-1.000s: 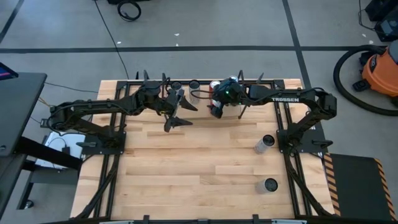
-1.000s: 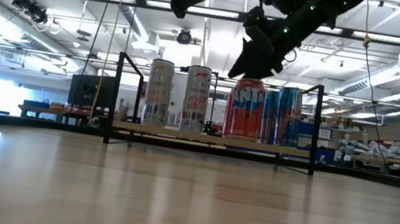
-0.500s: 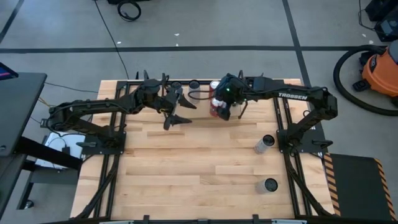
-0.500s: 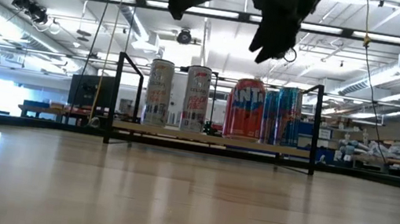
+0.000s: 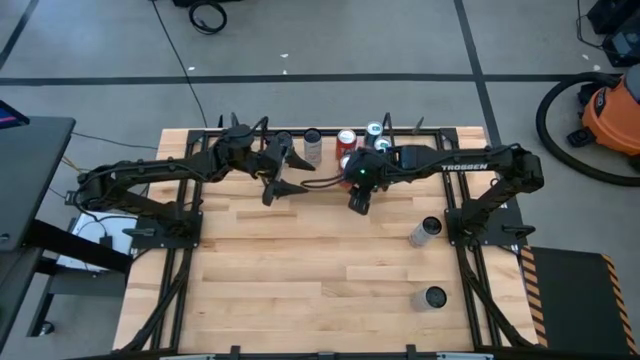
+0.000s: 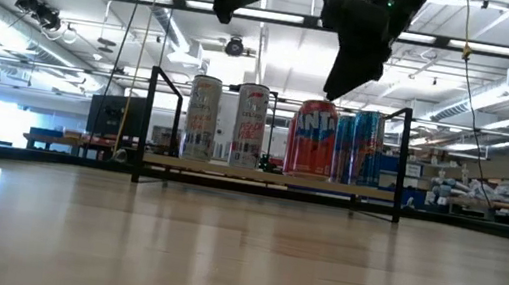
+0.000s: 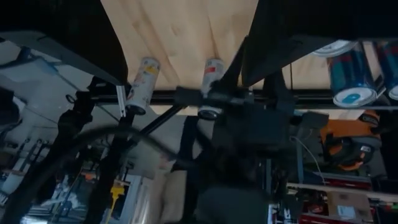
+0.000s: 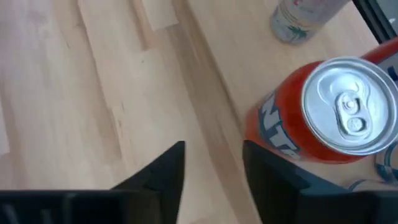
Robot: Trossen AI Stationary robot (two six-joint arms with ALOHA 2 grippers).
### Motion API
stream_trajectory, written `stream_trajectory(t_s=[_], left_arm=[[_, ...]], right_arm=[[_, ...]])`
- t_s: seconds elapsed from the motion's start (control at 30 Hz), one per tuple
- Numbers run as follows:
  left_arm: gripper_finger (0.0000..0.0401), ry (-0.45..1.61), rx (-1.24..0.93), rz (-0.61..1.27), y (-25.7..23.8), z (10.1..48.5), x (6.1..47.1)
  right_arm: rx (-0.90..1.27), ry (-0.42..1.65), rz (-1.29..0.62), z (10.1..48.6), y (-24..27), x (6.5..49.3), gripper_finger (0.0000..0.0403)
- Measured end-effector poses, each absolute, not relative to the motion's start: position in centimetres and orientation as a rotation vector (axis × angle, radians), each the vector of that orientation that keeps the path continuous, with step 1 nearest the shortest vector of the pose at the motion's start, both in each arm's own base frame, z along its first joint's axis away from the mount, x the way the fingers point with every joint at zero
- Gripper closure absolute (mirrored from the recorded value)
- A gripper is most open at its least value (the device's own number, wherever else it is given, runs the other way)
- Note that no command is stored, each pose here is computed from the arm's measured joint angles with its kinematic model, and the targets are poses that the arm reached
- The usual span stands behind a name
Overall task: Place canned beverage on shelf
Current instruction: Put the orange soda can aligned with the other orange soda can on the shelf, then adjust the blue soda can on the shelf
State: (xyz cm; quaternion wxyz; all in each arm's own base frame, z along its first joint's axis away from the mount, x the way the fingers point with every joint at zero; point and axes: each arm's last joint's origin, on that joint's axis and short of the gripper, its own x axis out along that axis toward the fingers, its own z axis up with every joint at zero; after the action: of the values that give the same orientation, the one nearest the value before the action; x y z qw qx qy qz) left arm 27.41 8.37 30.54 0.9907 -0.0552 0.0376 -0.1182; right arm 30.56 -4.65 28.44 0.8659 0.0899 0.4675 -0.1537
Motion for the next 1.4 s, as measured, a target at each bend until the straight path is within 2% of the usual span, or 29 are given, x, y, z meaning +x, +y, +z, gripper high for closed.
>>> stream_trajectory(t_s=[0.2,0.43,0.77,1.0,1.2,1.4], left_arm=[[0.0085,0.063,-0.143,-0.238,8.3,30.9,27.3],[0.0085,0.064,-0.144,-0.237,8.3,30.8,27.3],[0.0085,0.064,-0.143,-0.237,8.3,30.8,27.3],[0.0085,0.066,-0.144,-0.237,8.3,30.8,27.3],[0.0085,0.086,-0.153,-0.235,8.3,30.6,27.2],[0.0085,0.086,-0.153,-0.235,8.3,30.6,27.2]], right_arm=[[0.205,0.970,-0.356,27.7,-5.7,30.4,0.0298],[0.221,0.966,-0.399,26.8,-7.2,30.1,0.0339],[0.211,0.962,-0.452,26.6,-8.8,29.7,0.0345],[0.232,0.963,-0.397,26.7,-8.4,29.8,0.0345],[0.199,0.929,-0.382,29.9,-7.1,29.3,0.0345],[0.119,0.889,-0.587,33.1,-7.7,26.7,0.0345]])
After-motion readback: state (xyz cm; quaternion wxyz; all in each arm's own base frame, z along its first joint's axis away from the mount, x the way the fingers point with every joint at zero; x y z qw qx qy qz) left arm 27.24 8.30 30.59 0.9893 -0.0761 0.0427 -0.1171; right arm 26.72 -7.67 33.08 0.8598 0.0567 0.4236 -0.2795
